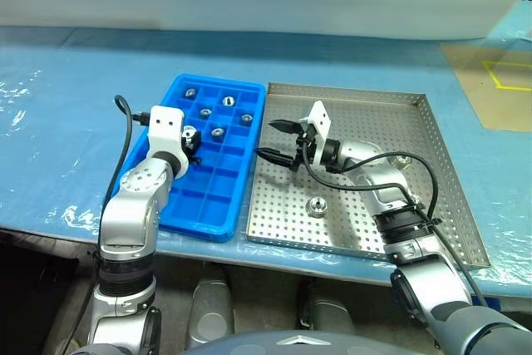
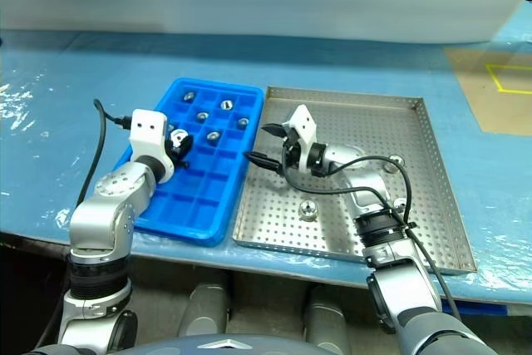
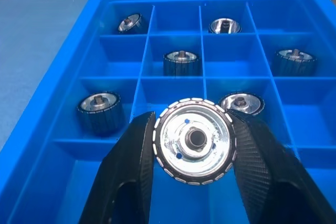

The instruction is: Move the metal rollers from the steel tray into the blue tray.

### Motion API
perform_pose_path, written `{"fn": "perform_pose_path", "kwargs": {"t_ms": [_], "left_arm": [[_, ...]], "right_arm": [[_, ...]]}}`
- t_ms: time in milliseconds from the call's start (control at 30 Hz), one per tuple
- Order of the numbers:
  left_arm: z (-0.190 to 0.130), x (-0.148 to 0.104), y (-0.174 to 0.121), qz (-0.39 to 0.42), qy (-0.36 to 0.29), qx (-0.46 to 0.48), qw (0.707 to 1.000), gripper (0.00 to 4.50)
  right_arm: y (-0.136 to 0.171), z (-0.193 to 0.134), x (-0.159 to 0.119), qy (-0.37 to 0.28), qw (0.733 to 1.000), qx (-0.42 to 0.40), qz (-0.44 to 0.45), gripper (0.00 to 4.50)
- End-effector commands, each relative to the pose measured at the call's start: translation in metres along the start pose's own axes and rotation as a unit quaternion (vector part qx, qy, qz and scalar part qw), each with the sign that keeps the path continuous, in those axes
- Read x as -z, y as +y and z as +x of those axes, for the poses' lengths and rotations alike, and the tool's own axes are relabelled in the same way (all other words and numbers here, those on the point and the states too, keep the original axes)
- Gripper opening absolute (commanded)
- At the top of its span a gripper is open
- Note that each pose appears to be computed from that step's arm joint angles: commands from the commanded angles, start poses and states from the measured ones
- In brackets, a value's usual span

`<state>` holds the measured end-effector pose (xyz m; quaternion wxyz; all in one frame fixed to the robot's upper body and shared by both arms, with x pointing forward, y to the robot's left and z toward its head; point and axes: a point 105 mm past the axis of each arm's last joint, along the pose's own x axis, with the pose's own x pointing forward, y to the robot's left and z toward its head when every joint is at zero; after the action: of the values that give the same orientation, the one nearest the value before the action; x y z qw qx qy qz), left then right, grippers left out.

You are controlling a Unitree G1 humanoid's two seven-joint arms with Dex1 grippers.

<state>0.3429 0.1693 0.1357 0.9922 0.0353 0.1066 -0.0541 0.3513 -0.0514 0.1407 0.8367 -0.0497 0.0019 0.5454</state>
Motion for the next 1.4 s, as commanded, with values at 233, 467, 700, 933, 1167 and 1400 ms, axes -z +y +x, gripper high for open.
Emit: {"fn": "perform_pose_path", "kwargs": {"t_ms": [233,467,700,933,1167,1400], "left_arm": [[0.006,0.007,0.011,0.003,0.013,-0.011,1.000,1.72],[0.013,0.014,0.007,0.001,0.027,0.000,1.000,1.72],[0.016,0.009,0.005,0.004,0.022,0.000,1.000,4.07],[0.022,-0.022,-0.013,0.020,-0.034,0.034,0.999,4.48],[0.031,-0.042,-0.047,0.064,-0.068,0.122,0.988,4.48],[0.044,-0.049,-0.075,0.095,-0.084,0.207,0.970,4.48]], "right_arm": [[0.001,-0.001,-0.010,-0.012,1.000,-0.005,-0.017,4.50],[0.002,-0.003,-0.009,-0.008,1.000,-0.006,-0.018,4.50],[0.001,-0.004,-0.009,-0.006,1.000,-0.003,-0.019,4.50],[0.000,-0.006,-0.010,-0.007,1.000,0.004,-0.021,4.50],[-0.004,-0.019,-0.011,-0.006,0.999,0.032,-0.024,4.50],[-0.007,-0.039,-0.011,-0.001,0.997,0.074,-0.026,4.50]]}}
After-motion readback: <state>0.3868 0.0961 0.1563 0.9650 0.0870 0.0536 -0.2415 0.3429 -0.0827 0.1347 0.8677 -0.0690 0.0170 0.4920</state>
